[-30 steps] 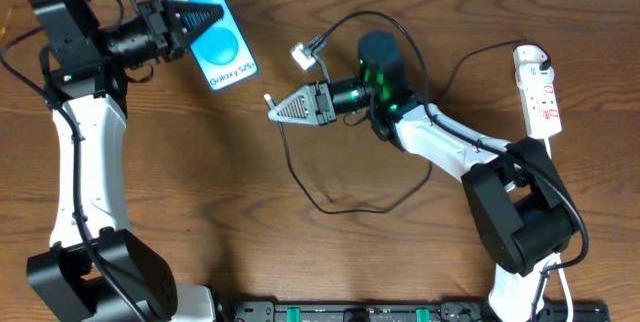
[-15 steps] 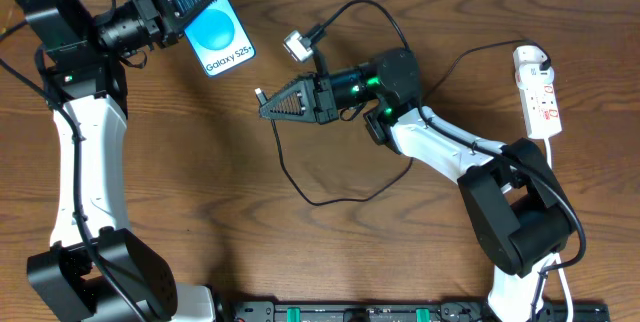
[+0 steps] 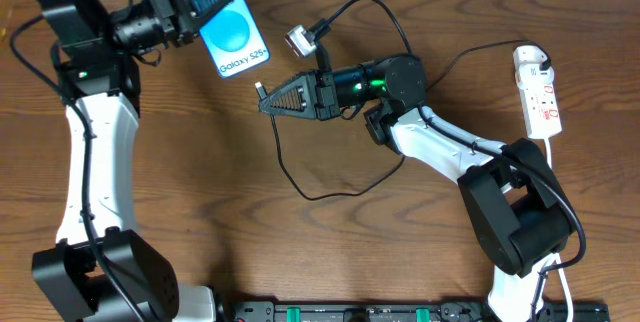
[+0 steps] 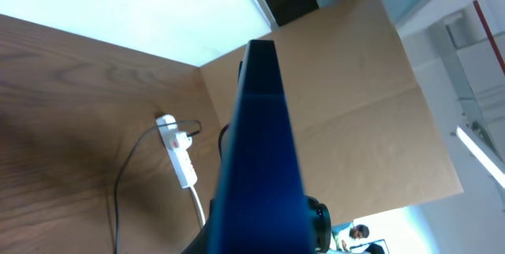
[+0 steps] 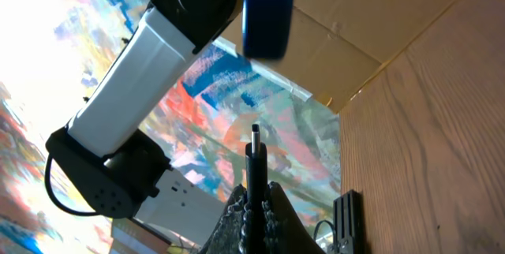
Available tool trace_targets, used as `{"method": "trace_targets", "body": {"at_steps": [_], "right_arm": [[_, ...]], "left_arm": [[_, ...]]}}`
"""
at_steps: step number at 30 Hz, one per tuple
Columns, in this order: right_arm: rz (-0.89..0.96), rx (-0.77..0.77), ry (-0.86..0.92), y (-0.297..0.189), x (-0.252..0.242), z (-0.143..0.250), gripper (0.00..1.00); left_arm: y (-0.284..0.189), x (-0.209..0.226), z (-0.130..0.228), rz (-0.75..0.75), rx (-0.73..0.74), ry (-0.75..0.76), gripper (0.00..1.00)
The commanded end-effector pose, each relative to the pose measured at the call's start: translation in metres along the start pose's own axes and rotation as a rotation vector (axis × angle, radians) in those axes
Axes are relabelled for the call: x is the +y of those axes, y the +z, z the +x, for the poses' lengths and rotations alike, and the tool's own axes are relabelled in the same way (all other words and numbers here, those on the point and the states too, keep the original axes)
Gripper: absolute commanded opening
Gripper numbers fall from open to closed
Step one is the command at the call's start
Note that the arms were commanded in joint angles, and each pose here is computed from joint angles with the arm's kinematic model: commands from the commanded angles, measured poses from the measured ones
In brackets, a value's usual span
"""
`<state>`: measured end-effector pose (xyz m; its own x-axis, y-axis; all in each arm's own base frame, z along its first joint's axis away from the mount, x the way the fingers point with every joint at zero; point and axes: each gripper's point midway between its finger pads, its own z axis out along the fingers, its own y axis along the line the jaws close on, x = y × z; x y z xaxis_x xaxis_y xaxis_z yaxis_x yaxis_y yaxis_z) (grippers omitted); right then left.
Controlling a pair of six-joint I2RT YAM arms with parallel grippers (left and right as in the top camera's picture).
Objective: Plug charger to phone and switch on socket
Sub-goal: 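Bring the phone's bottom edge toward the connector with the left gripper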
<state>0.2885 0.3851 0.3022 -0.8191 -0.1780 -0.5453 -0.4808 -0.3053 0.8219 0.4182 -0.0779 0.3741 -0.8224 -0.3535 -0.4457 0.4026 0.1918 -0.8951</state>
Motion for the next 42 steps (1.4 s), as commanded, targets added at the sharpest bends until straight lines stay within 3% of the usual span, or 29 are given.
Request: {"method": "trace_targets", "body": {"at_steps": [1,42], "right_arm": [[-0.009,-0.03,-0.009,0.002,0.005,-0.007,0.01],[-0.015,-0.018,-0.042,0.002,0.008,-0.004,0.01]], "left_arm": [[0.005,-0.013,0.004,0.024,0.03,0.034,0.07],[0.014,-0.017,0.007,0.033,0.036,0.084,0.07]]}}
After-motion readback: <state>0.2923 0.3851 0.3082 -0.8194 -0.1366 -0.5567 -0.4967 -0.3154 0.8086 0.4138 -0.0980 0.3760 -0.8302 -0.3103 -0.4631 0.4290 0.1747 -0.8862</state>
